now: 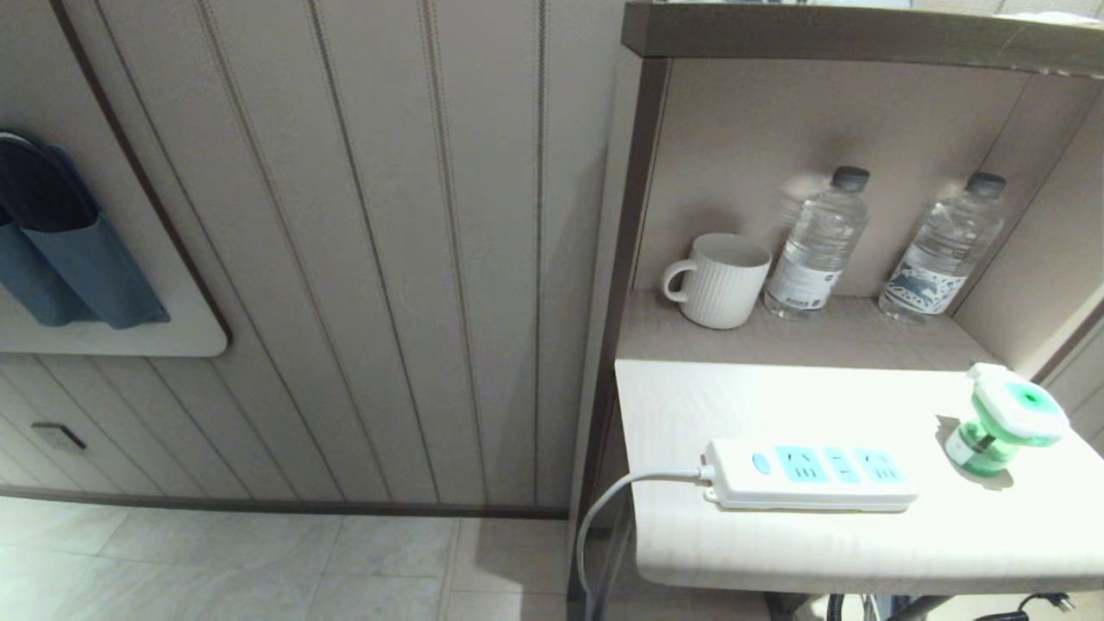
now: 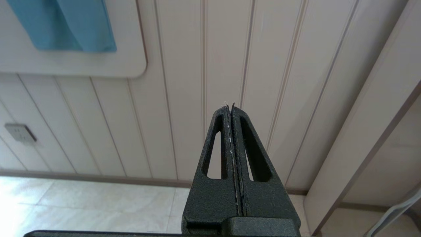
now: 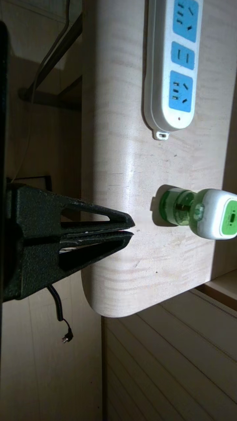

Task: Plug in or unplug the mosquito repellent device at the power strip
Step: Pick up the mosquito repellent liquid

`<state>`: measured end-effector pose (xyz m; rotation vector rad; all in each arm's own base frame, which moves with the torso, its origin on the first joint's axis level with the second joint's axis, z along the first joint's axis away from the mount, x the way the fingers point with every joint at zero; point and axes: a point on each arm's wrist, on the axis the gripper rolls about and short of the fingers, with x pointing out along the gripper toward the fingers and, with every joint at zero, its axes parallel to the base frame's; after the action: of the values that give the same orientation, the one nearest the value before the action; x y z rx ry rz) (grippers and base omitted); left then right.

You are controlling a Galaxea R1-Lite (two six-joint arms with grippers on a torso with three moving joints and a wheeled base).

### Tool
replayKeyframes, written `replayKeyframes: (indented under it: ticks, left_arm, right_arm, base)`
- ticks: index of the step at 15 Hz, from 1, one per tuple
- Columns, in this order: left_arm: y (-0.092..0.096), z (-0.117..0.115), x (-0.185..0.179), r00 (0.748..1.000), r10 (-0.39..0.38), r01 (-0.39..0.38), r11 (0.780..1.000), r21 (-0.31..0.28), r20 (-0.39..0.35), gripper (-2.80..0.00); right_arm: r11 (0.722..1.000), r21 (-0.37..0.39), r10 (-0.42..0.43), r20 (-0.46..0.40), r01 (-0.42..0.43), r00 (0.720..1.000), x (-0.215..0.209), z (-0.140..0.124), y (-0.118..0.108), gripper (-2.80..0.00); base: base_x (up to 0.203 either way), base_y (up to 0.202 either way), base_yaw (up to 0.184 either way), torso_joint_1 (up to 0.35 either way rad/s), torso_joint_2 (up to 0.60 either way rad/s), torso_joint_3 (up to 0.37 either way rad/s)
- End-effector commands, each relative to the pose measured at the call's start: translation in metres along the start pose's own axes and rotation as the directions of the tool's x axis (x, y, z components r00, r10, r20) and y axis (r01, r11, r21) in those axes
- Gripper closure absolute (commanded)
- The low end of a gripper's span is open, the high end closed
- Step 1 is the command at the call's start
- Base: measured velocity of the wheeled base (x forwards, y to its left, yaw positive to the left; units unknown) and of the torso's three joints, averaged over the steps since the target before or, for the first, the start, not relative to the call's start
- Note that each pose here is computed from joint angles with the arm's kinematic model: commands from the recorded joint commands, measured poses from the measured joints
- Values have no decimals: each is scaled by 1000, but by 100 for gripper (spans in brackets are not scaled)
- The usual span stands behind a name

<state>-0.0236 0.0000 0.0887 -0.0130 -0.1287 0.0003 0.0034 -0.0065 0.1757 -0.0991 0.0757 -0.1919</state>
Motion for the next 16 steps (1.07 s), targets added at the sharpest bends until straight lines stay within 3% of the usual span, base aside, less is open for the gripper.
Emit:
replayKeyframes:
  ticks: [1, 8, 11, 16]
  left_arm:
    - [0, 0, 0, 1000, 0, 0, 1000, -1, 0, 0]
    - [0, 0, 0, 1000, 0, 0, 1000, -1, 0, 0]
    - [0, 0, 0, 1000, 0, 0, 1000, -1, 0, 0]
    - [0, 0, 0, 1000, 0, 0, 1000, -1, 0, 0]
  right_arm:
    - [1000, 3, -3, 13, 3, 1000, -2, 1, -1, 0]
    - [1000, 10, 11, 49, -11, 999, -8, 0, -3, 0]
    - [1000, -4, 15, 21, -15, 1000, -5, -12, -1, 0]
    - [1000, -13, 0, 84, 1, 996, -3, -29, 1, 0]
  base:
    - [0, 0, 0, -194, 477, 282]
    - [0, 0, 0, -35, 91, 55]
    - [0, 0, 0, 0, 0, 0]
    - [0, 0, 0, 0, 0, 0]
